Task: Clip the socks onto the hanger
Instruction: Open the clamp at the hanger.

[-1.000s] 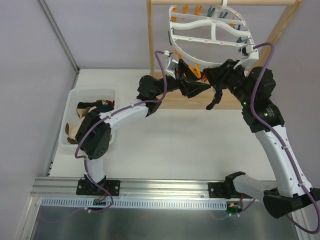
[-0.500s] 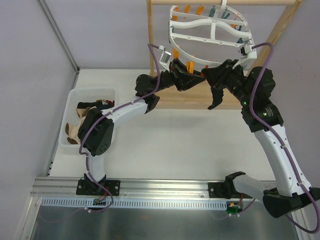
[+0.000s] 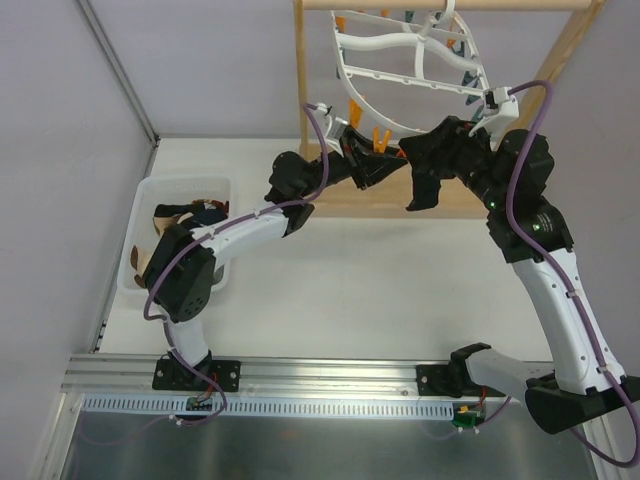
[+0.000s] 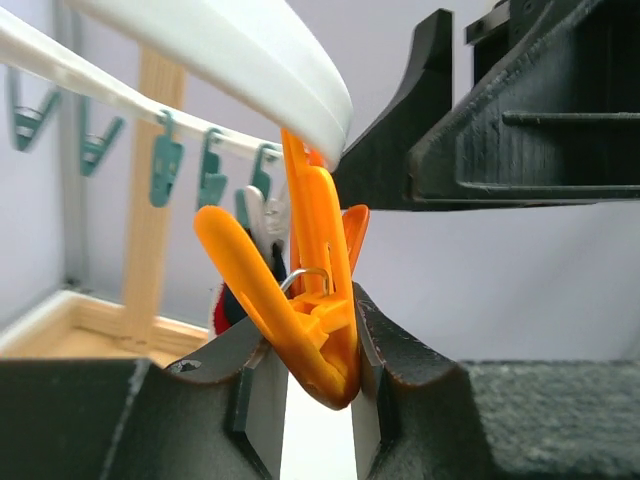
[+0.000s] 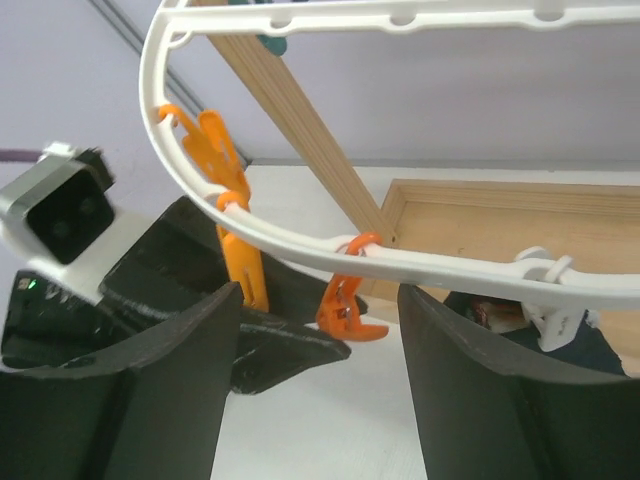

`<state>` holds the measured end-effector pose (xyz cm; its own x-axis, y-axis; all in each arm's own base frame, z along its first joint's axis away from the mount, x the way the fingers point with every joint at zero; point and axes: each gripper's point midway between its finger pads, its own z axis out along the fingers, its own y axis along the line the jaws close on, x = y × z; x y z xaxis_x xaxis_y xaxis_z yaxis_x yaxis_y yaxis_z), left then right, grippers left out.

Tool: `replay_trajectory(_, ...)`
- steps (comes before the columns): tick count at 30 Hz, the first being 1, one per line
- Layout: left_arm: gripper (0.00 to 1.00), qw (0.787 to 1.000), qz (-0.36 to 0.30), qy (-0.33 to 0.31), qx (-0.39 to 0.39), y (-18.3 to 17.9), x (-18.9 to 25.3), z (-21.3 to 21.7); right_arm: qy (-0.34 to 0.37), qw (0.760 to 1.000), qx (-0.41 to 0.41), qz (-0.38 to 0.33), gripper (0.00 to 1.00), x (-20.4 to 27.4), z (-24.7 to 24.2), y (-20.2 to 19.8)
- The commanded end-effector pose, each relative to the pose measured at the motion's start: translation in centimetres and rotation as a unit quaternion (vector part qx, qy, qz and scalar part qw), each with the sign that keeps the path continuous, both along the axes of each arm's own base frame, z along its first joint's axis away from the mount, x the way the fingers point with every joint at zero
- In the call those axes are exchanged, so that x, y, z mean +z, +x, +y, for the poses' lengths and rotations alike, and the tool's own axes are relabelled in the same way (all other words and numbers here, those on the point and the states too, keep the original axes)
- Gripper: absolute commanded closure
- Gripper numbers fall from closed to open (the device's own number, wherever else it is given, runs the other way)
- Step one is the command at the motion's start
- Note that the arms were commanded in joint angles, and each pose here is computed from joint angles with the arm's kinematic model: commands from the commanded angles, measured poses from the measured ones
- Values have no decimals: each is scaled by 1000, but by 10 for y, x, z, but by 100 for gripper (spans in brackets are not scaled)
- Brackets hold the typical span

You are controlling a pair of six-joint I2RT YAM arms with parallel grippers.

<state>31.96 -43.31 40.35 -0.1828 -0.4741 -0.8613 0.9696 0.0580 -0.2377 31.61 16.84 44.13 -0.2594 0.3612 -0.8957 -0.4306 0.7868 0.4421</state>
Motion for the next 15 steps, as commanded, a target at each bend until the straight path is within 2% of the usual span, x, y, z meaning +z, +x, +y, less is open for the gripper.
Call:
replay_trajectory(1,88,988,-120,-19,90,-18,47,13,14,999,-45,-9,33,20,-16,-2)
replay_trajectory(10,88,956,-204,5,210,-26,46,2,4,998,-62,24,38,6,-20,2)
replay_trajectory(15,88,952,-201,8,232,-23,44,-1,8,997,-78,16,41,10,-28,-2)
